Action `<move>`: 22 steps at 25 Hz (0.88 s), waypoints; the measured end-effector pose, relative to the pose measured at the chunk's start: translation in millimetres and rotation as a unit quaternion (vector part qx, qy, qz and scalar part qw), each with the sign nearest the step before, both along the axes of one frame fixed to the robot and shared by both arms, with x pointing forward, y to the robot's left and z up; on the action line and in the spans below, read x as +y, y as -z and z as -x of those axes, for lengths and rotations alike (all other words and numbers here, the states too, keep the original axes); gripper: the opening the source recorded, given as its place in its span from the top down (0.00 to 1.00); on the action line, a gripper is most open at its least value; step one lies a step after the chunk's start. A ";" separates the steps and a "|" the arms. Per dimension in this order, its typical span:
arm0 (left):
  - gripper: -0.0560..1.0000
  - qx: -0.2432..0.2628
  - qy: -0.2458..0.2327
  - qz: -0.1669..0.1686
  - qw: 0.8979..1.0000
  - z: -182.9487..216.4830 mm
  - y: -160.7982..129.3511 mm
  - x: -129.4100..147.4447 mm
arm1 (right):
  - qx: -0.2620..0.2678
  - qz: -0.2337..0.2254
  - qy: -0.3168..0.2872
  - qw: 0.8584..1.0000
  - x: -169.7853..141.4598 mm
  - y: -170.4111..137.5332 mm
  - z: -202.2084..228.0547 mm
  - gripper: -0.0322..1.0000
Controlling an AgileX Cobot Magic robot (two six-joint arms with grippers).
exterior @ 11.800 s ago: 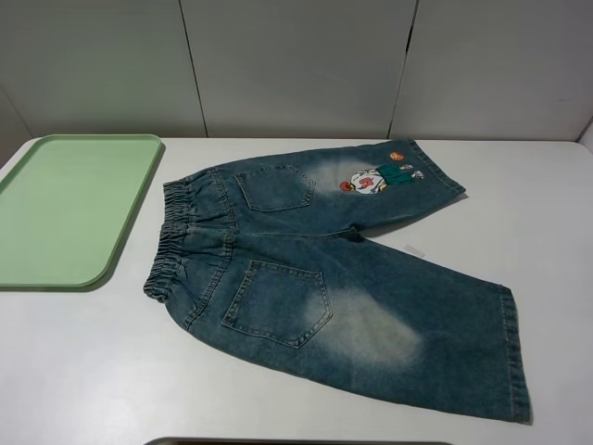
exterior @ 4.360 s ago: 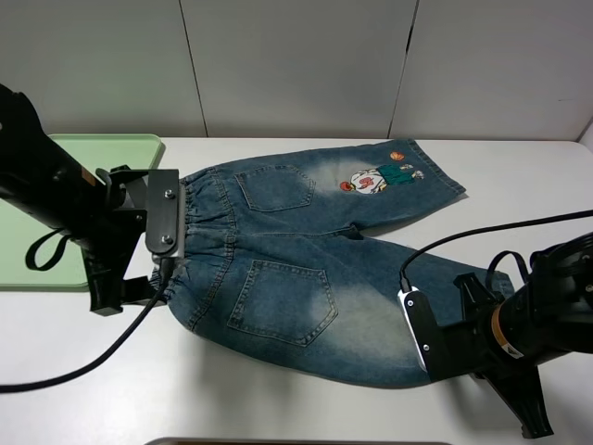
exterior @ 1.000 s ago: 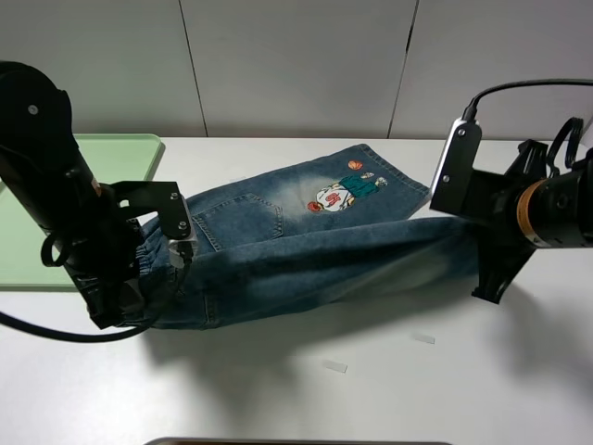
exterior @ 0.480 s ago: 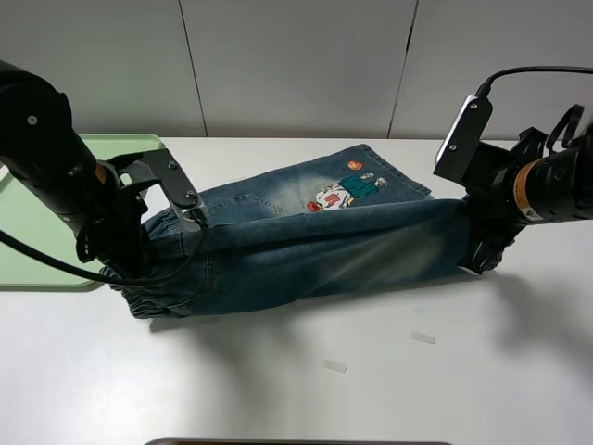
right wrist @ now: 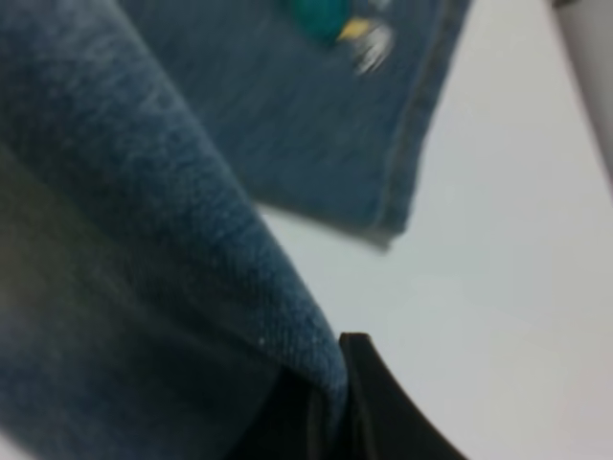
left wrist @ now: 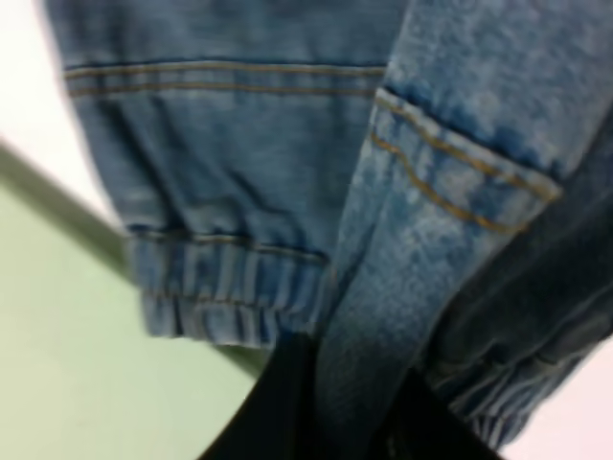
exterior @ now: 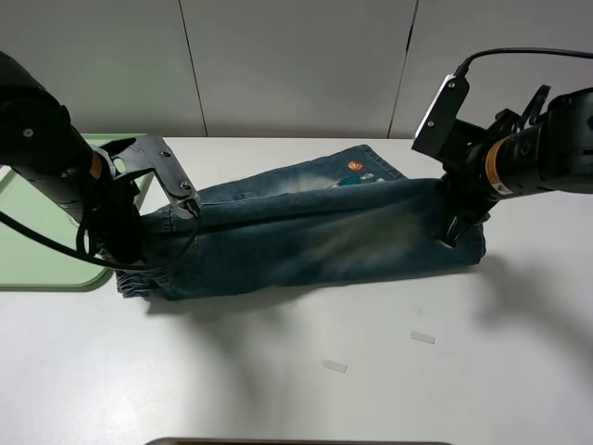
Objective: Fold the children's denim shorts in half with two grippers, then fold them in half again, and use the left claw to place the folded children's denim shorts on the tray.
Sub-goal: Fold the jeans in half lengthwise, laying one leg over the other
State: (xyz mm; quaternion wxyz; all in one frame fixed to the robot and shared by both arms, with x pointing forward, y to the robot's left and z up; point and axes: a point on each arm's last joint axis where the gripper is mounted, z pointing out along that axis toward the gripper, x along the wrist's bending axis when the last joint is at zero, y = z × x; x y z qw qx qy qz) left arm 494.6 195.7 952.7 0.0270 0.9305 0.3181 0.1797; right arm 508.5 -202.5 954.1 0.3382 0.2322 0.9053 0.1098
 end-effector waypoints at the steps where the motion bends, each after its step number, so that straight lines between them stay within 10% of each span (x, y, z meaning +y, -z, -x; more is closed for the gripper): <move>1: 0.85 -0.008 -0.003 -0.005 1.000 -1.1 -0.4 1.1 | -0.004 -0.005 0.002 1.000 1.6 -2.3 -3.2 0.99; 22: 0.85 -0.089 -0.098 0.001 0.991 -25.6 -6.9 38.7 | -0.020 -0.033 -0.009 0.999 34.9 4.6 -67.2 0.99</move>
